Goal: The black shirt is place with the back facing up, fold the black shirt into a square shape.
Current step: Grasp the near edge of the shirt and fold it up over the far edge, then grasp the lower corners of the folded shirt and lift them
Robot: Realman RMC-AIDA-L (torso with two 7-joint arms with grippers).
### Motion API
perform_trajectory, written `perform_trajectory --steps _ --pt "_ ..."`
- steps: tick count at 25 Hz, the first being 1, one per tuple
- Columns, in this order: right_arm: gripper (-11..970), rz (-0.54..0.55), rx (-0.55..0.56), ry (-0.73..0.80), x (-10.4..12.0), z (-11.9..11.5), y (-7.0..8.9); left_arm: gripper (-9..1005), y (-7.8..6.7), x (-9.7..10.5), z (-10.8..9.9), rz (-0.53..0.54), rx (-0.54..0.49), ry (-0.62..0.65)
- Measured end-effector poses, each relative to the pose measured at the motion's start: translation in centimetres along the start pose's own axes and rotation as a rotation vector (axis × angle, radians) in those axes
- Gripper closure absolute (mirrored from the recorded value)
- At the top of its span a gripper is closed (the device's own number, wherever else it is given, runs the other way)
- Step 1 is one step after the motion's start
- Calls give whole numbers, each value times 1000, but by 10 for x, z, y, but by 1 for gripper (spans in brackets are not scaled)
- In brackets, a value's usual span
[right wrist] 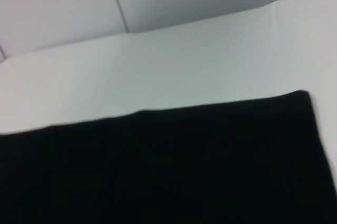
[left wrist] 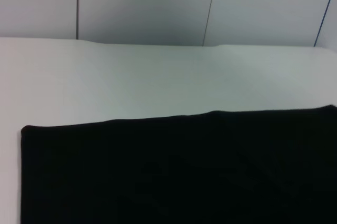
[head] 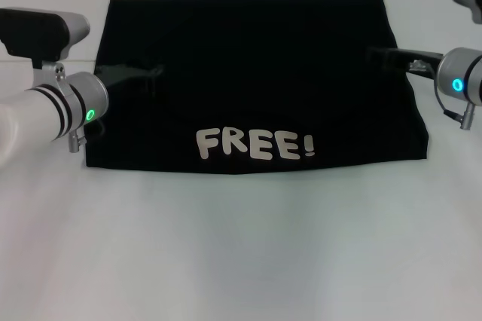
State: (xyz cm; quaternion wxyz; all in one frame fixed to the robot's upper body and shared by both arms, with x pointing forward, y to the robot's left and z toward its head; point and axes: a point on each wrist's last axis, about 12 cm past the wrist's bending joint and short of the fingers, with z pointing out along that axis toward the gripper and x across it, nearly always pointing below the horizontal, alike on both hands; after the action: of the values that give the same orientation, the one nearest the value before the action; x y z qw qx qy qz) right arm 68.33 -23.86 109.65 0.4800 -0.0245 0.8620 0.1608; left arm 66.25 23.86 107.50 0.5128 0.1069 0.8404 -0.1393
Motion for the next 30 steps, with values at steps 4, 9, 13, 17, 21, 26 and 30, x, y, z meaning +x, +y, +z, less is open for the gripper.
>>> perform_trajectory --steps 4,9,13,17,21,26,30 --pt "516 52 10 -49 -4 -5 -10 666 4 -2 0 22 -35 5" --pt "392 102 3 -101 -4 -12 -20 458 14 -12 -3 39 -70 -17" --pt "281 119 -3 -106 -1 -14 -23 376 22 -19 -6 31 -88 -36" --pt "254 123 -9 -106 -1 -16 -25 293 26 -24 -10 17 -76 -28" --pt "253 135 -29 -107 0 -18 -27 239 33 -28 -20 -8 -49 -22" --pt "260 158 -154 -108 3 -27 -25 219 52 -21 -40 -108 -17 -26" --pt "262 166 -268 -99 10 -40 -29 224 66 -10 -61 -196 10 -26"
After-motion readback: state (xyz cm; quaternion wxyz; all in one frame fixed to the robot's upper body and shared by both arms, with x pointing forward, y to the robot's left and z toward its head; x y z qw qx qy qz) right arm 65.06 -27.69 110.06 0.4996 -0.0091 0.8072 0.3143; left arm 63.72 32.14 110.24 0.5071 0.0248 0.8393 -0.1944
